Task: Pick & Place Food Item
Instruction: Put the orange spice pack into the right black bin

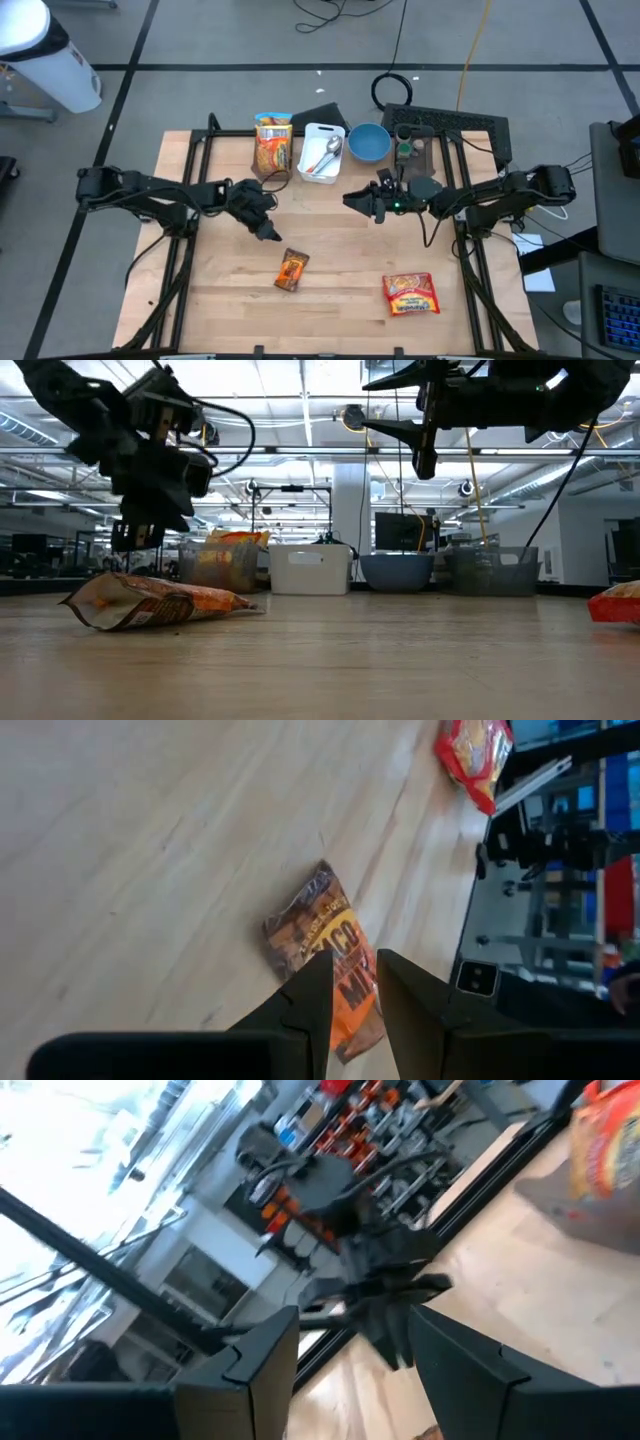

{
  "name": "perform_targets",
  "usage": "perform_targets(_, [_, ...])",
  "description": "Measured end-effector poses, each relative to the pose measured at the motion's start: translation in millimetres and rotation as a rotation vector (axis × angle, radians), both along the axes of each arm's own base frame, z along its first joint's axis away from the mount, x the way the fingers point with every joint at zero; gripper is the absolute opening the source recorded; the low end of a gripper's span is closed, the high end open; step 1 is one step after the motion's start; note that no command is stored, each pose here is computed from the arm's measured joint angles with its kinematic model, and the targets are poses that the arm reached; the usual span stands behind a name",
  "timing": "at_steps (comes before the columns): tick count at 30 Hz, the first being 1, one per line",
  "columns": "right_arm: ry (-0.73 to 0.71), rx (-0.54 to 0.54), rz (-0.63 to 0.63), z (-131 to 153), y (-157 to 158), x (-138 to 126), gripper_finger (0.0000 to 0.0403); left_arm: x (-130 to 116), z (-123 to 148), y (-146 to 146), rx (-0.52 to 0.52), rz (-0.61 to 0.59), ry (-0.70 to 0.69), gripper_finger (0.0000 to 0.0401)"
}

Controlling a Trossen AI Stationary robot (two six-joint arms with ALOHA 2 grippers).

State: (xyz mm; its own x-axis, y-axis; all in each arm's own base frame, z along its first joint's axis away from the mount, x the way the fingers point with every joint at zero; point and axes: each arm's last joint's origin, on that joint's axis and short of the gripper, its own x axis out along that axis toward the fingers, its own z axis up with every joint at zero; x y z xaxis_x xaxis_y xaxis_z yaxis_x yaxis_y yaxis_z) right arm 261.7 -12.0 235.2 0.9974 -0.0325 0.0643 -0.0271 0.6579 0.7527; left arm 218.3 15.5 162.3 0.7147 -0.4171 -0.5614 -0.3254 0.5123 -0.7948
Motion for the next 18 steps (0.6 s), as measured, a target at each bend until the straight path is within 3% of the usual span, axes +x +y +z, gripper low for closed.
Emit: perform_targets(18, [0.004, -0.006, 0.034, -0.4, -0.5, -0.1, 0.0183, 13.4, -19.1, 6.1, -0.045, -0.043, -0.002, 0.0088])
